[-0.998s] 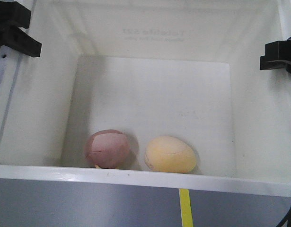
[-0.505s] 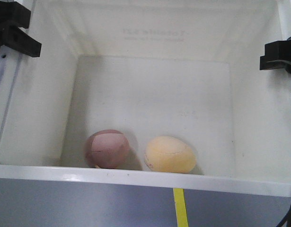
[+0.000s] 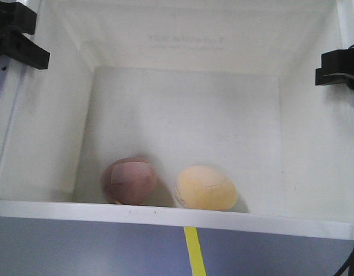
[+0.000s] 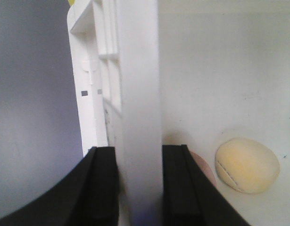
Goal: Place moving items into box and shelve
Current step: 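Hold the tote by its rims with both grippers during driving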
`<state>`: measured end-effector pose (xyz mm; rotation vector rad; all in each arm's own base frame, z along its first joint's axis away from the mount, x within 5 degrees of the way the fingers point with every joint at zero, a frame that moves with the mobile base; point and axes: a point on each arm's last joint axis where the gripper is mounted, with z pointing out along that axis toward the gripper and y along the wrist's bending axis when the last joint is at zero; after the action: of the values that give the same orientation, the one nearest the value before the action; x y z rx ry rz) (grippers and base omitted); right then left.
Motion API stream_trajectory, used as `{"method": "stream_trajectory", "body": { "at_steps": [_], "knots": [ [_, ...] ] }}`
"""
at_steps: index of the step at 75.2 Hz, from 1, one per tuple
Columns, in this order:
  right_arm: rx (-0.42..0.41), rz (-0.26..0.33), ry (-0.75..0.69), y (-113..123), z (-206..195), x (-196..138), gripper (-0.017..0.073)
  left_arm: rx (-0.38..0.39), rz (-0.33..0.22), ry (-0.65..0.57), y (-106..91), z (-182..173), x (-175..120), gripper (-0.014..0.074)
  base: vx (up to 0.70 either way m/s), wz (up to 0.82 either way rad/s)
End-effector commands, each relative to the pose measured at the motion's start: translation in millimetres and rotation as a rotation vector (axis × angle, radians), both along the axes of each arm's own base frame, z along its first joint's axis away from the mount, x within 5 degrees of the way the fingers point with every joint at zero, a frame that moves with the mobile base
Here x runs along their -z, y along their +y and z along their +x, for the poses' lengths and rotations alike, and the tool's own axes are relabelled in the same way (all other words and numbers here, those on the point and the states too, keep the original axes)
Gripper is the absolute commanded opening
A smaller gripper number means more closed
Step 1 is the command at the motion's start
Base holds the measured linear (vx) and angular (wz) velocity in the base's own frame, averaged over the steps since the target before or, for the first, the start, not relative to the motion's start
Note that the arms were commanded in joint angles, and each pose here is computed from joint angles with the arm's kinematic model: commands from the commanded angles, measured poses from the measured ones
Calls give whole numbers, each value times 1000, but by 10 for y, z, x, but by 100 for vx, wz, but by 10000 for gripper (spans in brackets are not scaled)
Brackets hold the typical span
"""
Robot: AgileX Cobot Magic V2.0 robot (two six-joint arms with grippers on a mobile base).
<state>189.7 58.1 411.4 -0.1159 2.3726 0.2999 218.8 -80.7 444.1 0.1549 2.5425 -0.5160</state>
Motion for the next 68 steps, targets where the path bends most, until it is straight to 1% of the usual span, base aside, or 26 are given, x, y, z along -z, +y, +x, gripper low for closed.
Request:
{"method": "stream_trajectory", "body": {
  "at_steps": [1, 24, 68],
  "knots": [
    [-12, 71, -183, 15, -24, -262, -6, 13, -148, -113, -56, -121, -274, -3, 50, -36],
    [-12, 71, -183, 15, -24, -262, -6, 13, -148, -113, -56, -121, -274, -3, 49, -45],
    [-12, 73, -183, 16, -24, -263, -6, 13, -147, -113, -55, -121, -274, -3, 46, -58]
  ]
}}
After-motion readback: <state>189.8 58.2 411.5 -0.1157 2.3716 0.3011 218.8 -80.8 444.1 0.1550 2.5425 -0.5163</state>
